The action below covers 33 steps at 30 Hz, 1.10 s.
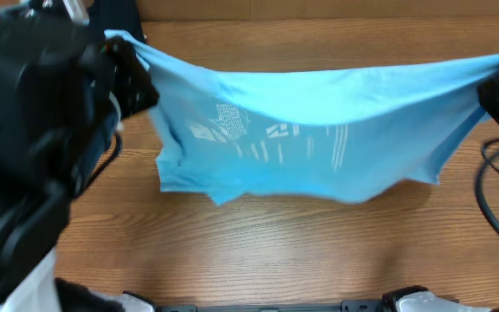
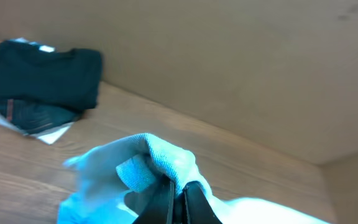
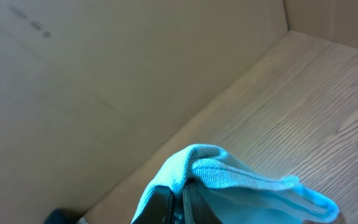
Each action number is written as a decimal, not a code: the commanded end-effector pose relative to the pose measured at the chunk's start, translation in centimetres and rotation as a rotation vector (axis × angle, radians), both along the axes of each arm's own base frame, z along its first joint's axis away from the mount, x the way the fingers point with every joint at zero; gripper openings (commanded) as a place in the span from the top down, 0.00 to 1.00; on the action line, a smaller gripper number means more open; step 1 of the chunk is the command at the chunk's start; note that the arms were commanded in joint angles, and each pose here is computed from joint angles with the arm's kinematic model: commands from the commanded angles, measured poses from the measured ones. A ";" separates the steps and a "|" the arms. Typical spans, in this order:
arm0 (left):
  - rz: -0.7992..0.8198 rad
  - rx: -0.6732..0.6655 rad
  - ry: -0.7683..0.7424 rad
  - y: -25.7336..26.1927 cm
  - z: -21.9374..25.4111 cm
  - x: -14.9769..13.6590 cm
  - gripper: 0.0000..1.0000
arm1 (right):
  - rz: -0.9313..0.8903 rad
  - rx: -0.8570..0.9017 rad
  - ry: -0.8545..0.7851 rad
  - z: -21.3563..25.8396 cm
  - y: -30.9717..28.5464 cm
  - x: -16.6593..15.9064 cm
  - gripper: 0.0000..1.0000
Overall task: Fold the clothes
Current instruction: 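Lay the stretched shirt flat on the table with both grippers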
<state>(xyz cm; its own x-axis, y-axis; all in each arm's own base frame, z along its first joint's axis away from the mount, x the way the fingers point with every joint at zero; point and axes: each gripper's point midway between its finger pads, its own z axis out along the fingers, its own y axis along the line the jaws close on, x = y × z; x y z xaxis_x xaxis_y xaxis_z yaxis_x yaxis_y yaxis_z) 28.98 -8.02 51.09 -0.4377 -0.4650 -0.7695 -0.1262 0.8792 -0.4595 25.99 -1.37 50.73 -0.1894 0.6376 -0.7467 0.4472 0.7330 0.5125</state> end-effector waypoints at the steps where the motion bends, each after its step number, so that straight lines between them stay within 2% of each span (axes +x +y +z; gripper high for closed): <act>1: -0.065 -0.029 -0.087 -0.2 2.5 -3.7 0.96 | 0.034 0.035 -0.094 2.1 -0.4 -3.6 0.96; 5: -0.142 -0.063 -0.118 -1.2 3.4 -6.1 0.96 | 0.041 0.047 -0.132 2.8 -0.8 -5.8 0.96; 9: -0.142 -0.086 -0.137 -1.2 3.9 -7.2 0.96 | 0.041 0.053 -0.166 3.3 -1.2 -7.4 0.96; 12: -0.093 -0.090 -0.149 -0.5 4.1 -7.1 0.96 | 0.038 0.055 -0.181 3.6 -1.3 -7.5 0.96; 16: -0.019 -0.059 -0.161 -0.6 4.1 -4.9 0.96 | 0.005 0.046 -0.202 4.3 -1.5 -6.0 0.96; 18: 0.029 -0.034 -0.162 -0.9 3.9 -3.2 0.96 | -0.028 0.034 -0.206 4.5 -1.7 -4.7 0.95; 23: 0.133 0.046 -0.115 -2.5 1.4 3.9 0.96 | -0.070 -0.002 -0.134 3.0 -1.0 1.5 0.94; 33: 0.286 0.177 0.147 -0.6 -11.0 17.9 0.96 | -0.133 -0.002 0.182 -8.4 -3.0 16.2 0.96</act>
